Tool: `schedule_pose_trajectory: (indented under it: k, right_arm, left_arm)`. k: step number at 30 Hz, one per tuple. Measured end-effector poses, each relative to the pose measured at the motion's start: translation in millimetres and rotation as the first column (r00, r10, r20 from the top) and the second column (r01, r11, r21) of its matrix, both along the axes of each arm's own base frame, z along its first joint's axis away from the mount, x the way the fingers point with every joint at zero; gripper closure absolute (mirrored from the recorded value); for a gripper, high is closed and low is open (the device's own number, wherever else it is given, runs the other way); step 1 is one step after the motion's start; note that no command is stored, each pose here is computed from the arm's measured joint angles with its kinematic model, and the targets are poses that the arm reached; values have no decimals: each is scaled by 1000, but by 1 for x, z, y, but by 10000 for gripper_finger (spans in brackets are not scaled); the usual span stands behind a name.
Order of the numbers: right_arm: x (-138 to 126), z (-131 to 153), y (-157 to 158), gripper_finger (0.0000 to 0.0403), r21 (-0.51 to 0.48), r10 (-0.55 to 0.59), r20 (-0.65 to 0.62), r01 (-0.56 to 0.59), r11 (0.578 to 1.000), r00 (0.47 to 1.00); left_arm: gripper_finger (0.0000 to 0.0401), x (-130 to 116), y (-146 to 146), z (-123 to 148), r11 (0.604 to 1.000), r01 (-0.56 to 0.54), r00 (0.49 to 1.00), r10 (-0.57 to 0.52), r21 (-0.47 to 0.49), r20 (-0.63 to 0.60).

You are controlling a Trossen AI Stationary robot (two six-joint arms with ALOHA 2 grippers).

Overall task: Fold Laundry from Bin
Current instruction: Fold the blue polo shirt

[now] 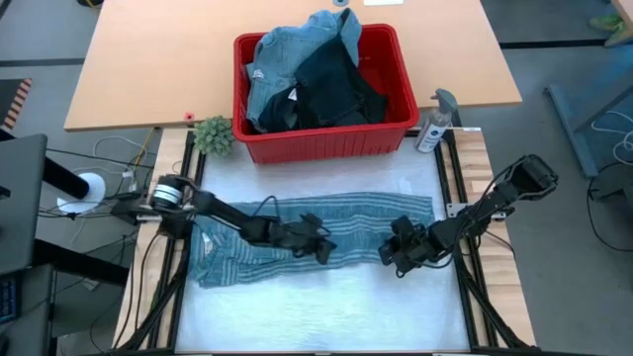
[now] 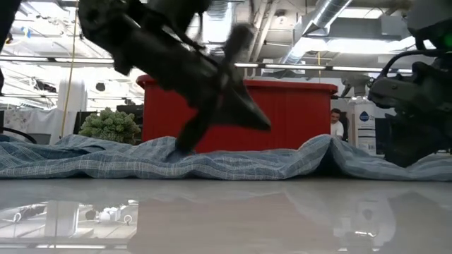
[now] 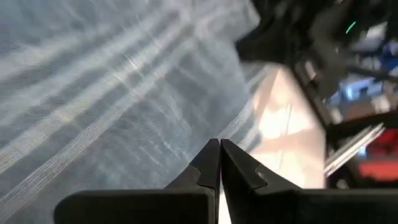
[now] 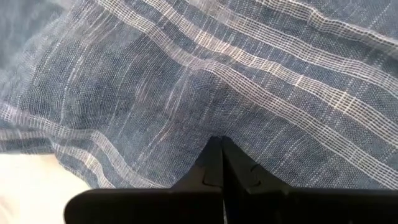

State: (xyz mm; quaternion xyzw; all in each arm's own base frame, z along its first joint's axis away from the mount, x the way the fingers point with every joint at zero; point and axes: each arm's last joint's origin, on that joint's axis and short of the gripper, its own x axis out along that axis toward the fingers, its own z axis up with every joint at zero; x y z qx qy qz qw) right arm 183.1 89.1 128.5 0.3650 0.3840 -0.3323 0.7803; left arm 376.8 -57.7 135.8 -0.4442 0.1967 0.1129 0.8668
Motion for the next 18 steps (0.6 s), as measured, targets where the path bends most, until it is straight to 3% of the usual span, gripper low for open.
schedule_pose_trajectory:
  k: [8,13,18]
  right_arm:
    - [-4,16,6,388,-47,3,-132,-10,999,991]
    - [-13,34,11,385,-111,-27,-235,1,994,972]
    - [-7,53,25,361,-102,-10,-176,-8,995,984]
  left_arm:
    - [401,9,5,-27,999,46,986,-47,-10,-161]
    - [401,9,7,-27,998,64,984,-65,-10,-167]
    - [401,9,10,-25,996,85,984,-90,-40,-153]
